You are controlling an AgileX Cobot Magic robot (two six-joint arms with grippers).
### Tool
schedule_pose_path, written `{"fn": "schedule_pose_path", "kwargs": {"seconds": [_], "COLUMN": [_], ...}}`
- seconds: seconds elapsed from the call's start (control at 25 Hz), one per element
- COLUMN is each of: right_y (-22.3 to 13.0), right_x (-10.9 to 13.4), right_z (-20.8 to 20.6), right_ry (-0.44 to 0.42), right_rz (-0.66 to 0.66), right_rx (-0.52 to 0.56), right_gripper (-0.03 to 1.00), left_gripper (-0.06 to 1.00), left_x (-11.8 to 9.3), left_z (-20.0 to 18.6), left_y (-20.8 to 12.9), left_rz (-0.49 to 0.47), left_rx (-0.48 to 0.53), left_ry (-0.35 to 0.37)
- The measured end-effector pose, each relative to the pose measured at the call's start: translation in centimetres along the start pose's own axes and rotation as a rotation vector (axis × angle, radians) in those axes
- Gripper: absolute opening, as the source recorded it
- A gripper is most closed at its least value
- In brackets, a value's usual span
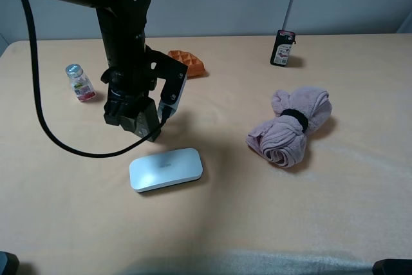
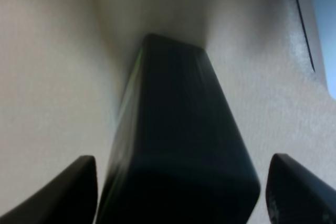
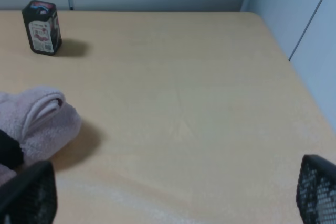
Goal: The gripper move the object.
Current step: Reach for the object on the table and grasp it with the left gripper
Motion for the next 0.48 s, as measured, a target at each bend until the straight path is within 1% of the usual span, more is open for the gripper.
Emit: {"fn": "schedule_pose_path", "kwargs": {"seconds": [0.28,0.36,0.48], "right_y": [0.00,0.00,0.00], "right_x": [0.00,0.00,-0.01], "right_z": [0.00,0.00,0.00], "right_ry": [0.000,0.000,-0.001], "right_rz": [0.000,0.000,0.000], "right_rx": [0.000,0.000,0.000], "right_gripper": [0.69,0.69,0.69], "left_gripper": [0.73,0.69,0.58], "left_x": [-0.05,-0.02,-0.02], "left_z": [0.00,0.00,0.00], "left_y": [0.11,0.13,0.14], "left_rz": [-0.006,-0.006,-0.006], "left_rx": [-0.006,-0.007,-0.008], "left_ry": [-0.002,-0.001,-0.001]}}
Point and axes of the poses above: a point on each arm's last joint axis where the gripper is mounted, z pointing out along that axis toward the gripper, x along the wrist's bending axis when the last joint is at zero, y = z × x, the point moved 9 cm from there along z, pointing out along that axis toward the gripper, and after that the axes turned 10 degrees about -z, right-handed, at the moved point
